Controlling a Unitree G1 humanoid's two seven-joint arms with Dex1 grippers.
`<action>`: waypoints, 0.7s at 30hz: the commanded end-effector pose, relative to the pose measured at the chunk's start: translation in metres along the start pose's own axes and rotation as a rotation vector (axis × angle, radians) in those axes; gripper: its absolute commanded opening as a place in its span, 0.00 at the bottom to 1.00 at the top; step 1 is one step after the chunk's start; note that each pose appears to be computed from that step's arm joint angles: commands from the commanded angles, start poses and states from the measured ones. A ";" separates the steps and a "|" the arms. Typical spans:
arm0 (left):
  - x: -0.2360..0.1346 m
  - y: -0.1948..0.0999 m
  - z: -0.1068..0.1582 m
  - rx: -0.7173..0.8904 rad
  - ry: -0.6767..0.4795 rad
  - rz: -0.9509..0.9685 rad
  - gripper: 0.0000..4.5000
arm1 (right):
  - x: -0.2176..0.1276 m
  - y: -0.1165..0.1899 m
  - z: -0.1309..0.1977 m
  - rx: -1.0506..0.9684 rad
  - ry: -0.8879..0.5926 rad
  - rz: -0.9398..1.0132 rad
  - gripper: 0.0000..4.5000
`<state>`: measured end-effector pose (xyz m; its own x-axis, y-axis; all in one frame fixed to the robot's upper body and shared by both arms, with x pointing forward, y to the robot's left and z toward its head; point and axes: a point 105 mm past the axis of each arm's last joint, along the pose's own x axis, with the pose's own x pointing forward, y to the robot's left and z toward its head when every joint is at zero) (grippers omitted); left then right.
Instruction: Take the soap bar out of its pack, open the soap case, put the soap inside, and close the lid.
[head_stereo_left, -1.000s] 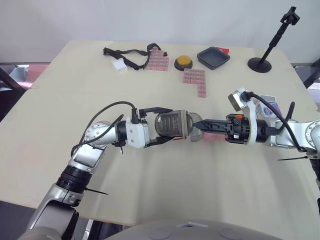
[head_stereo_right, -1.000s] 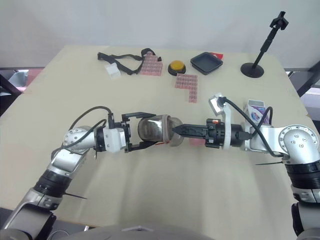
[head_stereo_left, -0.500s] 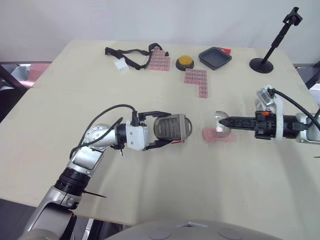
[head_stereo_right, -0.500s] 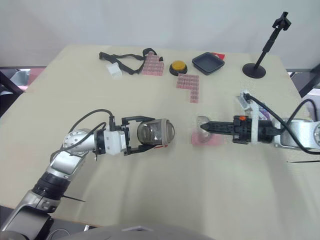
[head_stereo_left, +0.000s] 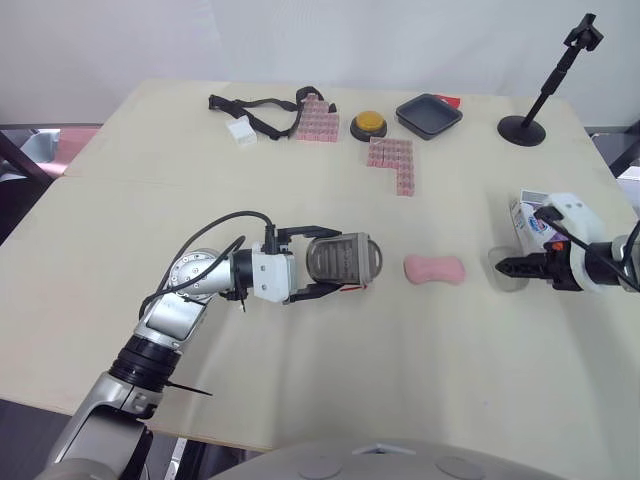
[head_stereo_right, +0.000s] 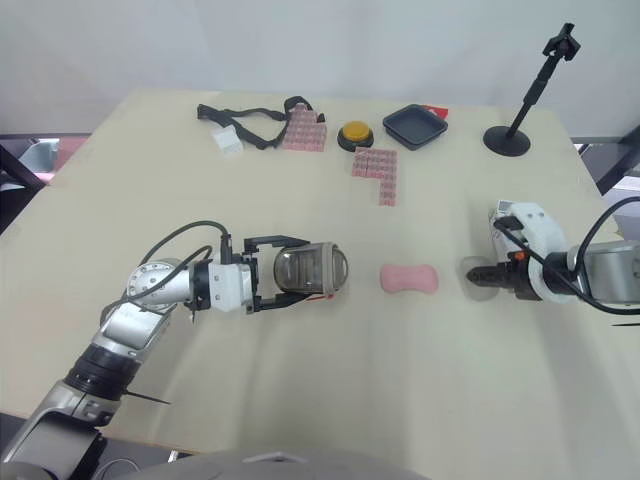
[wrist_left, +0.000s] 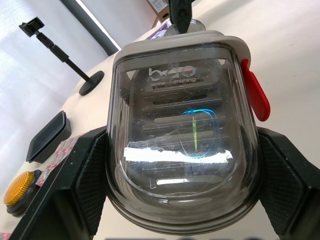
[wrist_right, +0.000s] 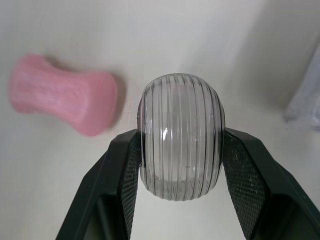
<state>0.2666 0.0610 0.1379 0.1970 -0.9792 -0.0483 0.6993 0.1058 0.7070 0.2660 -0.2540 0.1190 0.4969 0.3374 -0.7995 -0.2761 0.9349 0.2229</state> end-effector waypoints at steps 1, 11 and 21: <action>0.001 0.001 0.006 0.026 -0.023 -0.003 0.77 | 0.003 -0.010 0.003 0.061 0.037 -0.074 0.44; 0.001 0.000 0.006 0.027 -0.016 0.001 0.77 | 0.024 -0.010 0.020 0.139 -0.010 -0.135 0.44; 0.000 -0.001 0.006 0.025 -0.008 0.010 0.77 | 0.030 -0.002 0.024 0.125 -0.012 -0.130 0.74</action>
<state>0.2637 0.0588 0.1338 0.1937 -0.9795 -0.0560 0.7023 0.0986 0.7050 0.3000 -0.2426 0.1028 0.5208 0.2163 -0.8258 -0.1037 0.9762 0.1903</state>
